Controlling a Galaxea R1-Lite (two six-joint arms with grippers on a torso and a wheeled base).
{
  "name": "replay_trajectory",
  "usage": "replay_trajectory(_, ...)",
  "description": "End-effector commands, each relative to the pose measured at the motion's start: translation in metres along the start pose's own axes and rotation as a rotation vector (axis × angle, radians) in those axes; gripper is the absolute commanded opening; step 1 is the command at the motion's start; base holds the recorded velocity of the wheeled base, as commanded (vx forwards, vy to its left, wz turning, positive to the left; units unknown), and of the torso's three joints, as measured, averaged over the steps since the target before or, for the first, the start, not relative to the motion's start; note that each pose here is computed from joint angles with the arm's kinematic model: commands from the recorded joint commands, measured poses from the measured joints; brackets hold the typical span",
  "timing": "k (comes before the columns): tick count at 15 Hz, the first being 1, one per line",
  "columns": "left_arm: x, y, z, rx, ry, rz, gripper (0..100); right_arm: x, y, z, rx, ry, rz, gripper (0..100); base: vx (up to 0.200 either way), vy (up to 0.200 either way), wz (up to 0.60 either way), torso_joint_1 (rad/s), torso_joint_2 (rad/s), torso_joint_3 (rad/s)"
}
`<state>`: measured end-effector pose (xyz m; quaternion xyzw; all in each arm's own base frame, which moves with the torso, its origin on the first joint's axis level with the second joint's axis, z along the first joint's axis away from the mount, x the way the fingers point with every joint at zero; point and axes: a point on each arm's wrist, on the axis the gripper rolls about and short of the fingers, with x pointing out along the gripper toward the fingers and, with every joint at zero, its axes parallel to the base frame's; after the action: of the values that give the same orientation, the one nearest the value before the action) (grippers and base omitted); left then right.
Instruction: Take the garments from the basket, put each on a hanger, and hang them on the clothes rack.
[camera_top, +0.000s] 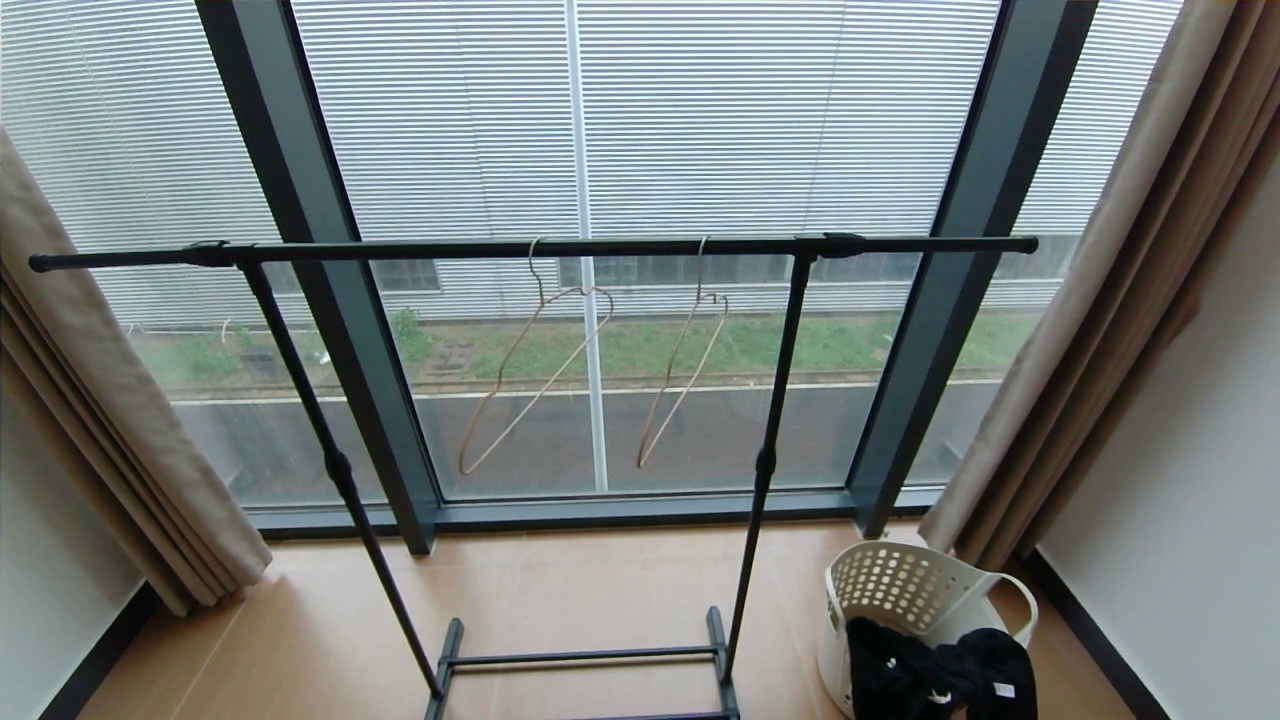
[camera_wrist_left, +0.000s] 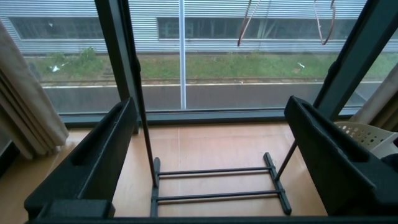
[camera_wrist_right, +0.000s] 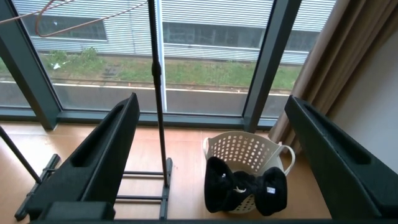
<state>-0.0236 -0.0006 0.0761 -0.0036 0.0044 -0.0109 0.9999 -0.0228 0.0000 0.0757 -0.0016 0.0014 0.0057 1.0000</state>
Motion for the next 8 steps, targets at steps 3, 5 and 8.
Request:
replay_trajectory(3, 0.0, 0.0, 0.0003, -0.001, 0.0, 0.0, 100, 0.0, 0.0, -0.0001, 0.0, 0.0, 0.001, 100, 0.0, 0.0, 0.0, -0.154, 0.35, 0.186)
replay_trajectory(5, 0.0001, 0.0, -0.0001, -0.001, 0.002, 0.0, 100, 0.0, 0.0, -0.0001, 0.0, 0.0, 0.001, 100, 0.0, 0.0, 0.0, -0.151, 0.34, 0.2)
replay_trajectory(8, 0.0, 0.0, 0.0003, -0.001, 0.0, 0.0, 100, 0.0, 0.0, -0.0001, 0.0, 0.0, 0.001, 100, 0.0, 0.0, 0.0, -0.155, 0.35, 0.201)
